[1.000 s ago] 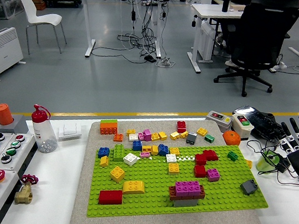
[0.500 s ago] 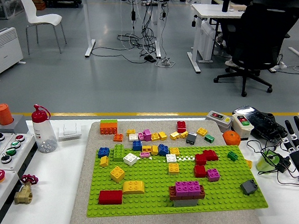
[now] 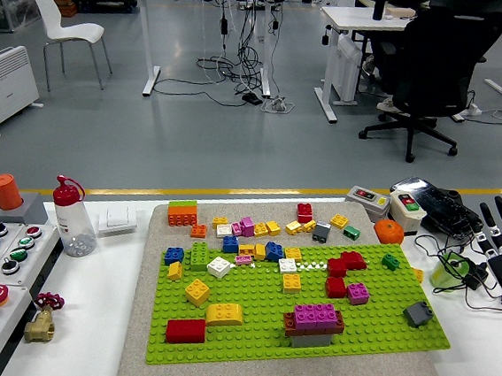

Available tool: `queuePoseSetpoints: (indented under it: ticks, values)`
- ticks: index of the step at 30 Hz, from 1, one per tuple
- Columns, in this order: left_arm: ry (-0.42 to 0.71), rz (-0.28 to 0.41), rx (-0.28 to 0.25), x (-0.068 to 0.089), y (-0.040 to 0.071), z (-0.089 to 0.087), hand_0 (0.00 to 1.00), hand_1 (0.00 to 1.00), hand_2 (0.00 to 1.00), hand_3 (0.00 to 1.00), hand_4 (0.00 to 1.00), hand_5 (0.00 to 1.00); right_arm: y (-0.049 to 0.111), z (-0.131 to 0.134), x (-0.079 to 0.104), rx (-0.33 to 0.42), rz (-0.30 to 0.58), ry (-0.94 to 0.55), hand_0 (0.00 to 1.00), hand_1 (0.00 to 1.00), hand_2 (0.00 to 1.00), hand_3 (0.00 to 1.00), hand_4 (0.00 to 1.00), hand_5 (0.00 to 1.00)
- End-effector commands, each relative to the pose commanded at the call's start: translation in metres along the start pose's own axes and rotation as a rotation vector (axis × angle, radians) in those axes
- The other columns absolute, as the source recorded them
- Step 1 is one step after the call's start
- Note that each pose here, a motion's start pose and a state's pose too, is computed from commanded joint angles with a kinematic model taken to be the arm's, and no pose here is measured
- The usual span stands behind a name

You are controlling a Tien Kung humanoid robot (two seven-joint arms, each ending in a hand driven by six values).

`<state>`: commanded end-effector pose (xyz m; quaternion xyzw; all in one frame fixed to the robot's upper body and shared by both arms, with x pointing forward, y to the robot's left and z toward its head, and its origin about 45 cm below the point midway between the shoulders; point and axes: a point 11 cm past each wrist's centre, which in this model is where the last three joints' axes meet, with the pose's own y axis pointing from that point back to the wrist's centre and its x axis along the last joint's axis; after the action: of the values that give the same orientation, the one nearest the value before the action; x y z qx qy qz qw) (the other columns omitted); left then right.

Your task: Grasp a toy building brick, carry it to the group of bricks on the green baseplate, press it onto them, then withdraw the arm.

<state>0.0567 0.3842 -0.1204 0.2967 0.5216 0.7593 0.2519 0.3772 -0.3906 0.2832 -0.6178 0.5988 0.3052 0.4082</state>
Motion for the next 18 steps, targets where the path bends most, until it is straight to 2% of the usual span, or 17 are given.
queuePoseSetpoints:
  ticks: [18]
  values:
    - [-0.028,0.001,-0.003,-0.001,0.0,0.002,0.724,0.743,0.816,0.702,0.472,0.998,0.01,-0.021,0.007,0.042,0.014,0.011,0.849,0.807,0.814,0.772,0.494,0.581]
